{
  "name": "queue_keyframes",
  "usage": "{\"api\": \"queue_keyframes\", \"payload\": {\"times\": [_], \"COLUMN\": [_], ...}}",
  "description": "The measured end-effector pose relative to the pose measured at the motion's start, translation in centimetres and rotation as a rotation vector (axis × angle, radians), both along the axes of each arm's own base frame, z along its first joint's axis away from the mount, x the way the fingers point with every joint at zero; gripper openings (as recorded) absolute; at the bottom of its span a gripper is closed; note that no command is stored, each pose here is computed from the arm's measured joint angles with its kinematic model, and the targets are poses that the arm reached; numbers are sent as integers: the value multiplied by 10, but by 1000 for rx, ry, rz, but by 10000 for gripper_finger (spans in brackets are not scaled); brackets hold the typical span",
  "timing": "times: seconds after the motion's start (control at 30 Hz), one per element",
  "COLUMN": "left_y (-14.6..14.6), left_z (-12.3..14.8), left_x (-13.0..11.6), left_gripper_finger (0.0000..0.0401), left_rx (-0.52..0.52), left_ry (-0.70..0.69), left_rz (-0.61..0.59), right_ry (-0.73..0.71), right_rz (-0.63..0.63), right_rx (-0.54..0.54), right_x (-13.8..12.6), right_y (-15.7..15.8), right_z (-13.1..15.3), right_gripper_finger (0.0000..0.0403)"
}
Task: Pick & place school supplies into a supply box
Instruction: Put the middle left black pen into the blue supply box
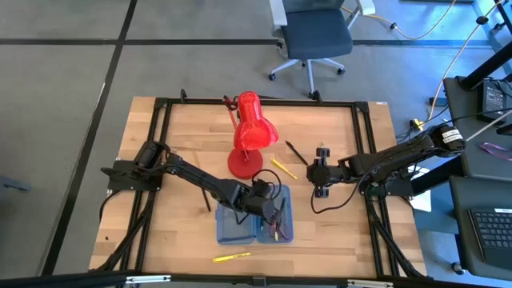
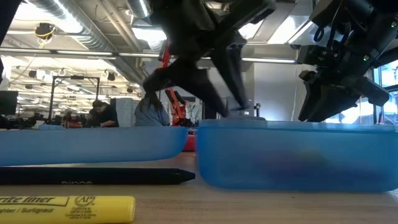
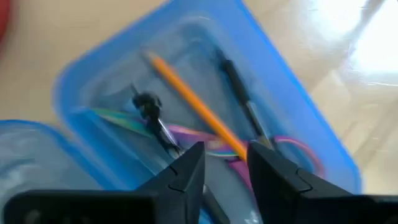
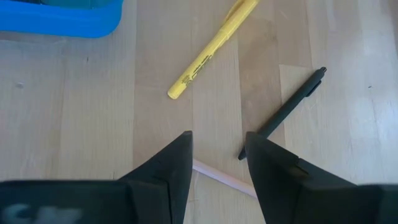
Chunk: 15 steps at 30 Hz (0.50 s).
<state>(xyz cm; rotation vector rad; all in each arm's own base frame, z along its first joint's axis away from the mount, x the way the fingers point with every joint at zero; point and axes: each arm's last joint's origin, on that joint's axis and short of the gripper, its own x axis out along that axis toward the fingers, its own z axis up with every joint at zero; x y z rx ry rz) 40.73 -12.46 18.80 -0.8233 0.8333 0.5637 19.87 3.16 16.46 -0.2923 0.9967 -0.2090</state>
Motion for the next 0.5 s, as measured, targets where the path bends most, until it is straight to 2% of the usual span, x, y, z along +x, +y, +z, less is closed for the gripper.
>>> {"api": "queue_keyframes", "payload": {"times": [0.1, 0.27, 0.43, 0.5], "left_y": [3, -2, -24, -30], "left_z": [19, 41, 44, 43], "left_x": [-15, -58, -81, -88], "left_gripper_finger": [130, 136, 134, 133], "left_rx": [35, 88, 134, 119], "left_ry": [36, 181, 234, 245], "left_rz": [49, 238, 229, 277], "right_ry": [1, 1, 0, -2], "right_rz": [-1, 1, 0, 0], "right_rx": [1, 7, 8, 8], "right_x": [0, 0, 0, 0], "right_y": [0, 0, 0, 0], "right_z": [0, 0, 0, 0], "right_gripper_finger": [152, 152, 152, 152]}}
